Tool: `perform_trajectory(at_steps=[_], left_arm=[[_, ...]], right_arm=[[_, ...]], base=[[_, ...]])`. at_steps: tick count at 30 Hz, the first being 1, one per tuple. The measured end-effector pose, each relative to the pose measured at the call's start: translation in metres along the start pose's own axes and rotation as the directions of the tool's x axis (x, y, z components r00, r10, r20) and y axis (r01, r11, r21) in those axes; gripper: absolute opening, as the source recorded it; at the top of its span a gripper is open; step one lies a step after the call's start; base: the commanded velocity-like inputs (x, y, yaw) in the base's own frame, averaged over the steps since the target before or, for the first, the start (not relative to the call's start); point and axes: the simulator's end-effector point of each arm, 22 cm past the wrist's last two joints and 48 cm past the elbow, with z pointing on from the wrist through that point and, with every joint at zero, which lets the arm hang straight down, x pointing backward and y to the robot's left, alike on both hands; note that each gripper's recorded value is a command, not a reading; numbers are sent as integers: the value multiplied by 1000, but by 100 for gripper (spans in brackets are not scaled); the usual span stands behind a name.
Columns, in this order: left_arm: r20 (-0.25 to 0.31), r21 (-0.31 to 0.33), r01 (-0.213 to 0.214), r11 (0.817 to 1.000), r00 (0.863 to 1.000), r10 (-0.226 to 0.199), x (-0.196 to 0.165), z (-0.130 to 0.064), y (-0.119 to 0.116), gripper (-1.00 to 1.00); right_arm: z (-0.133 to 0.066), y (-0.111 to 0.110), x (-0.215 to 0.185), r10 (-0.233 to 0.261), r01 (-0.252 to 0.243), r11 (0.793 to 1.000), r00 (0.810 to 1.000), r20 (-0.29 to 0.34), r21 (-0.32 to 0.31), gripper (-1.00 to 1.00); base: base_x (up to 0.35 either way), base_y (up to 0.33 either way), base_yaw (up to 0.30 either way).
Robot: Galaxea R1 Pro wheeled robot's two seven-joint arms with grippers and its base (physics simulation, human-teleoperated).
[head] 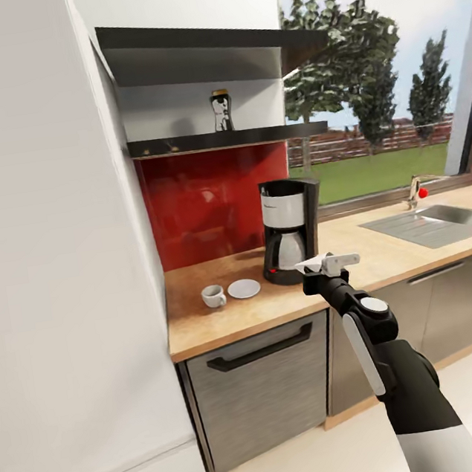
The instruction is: Set up a coffee station on the kitchen countertop: keep the coffee maker on the countertop, move the bottle of coffee from the kitchen shelf to the counter next to the coffee maker, place a paper coffee filter on top of the coffee maker, put the saucer next to the coffee maker with the coffee cup on the saucer, and place the electric kettle next to the coffee maker.
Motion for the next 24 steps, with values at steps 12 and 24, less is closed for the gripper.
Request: perform_trajectory(at_steps=[12, 24], left_arm=[[1, 0, 0, 1000, 1000, 0, 0, 0, 0, 100], [0, 0, 0, 1000, 1000, 0, 0, 0, 0, 100]], right_arm=[[0, 0, 0, 0, 0, 1000, 1000, -1, 0, -100], [6, 9, -4, -5, 3, 1000, 991, -136, -16, -100]], base=[[0, 132, -125], [0, 19, -1]])
